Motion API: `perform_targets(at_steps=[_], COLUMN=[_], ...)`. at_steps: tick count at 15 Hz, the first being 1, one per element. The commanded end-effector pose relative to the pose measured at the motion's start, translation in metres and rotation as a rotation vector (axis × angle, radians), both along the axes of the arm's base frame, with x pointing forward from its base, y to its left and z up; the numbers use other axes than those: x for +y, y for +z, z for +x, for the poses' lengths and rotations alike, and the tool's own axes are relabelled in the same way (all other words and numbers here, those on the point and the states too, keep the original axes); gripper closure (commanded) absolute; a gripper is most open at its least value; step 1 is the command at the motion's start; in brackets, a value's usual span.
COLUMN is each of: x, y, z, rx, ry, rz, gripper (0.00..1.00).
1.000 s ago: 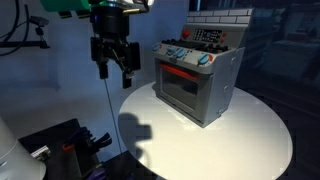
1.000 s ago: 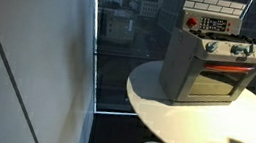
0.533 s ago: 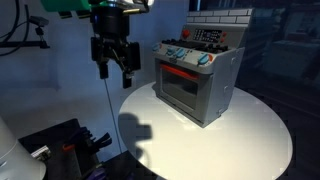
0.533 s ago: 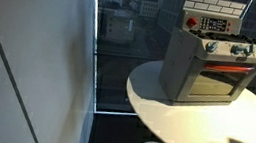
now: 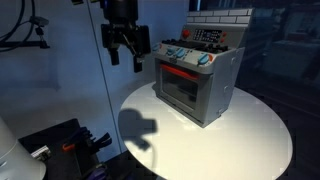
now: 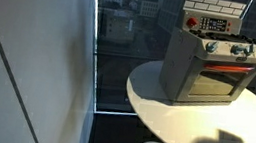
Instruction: Turn the knob on the far right to the right
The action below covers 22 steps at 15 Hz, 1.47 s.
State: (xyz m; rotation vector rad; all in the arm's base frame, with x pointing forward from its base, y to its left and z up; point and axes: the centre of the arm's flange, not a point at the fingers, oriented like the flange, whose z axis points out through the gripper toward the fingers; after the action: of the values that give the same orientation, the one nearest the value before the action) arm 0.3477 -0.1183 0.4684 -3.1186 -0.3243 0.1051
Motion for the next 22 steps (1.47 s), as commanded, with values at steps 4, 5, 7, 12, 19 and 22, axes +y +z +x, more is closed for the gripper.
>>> perform_targets(at_steps=[4, 5, 7, 12, 19, 22], x=[-0.002, -0.004, -0.008, -0.009, -0.007, -0.007], y=[0.036, 0.038, 0.038, 0.027, 0.012, 0.012], z=[0.06, 0.067, 0.082, 0.11, 0.119, 0.12], rx=[-0.088, -0.102, -0.129, -0.206, -0.272, -0.274], ry=[-0.124, -0.147, -0.195, -0.315, -0.374, -0.38], rz=[0.006, 0.001, -0.001, 0.01, 0.011, 0.011], gripper=[0.0, 0.0, 0.0, 0.0, 0.0, 0.0])
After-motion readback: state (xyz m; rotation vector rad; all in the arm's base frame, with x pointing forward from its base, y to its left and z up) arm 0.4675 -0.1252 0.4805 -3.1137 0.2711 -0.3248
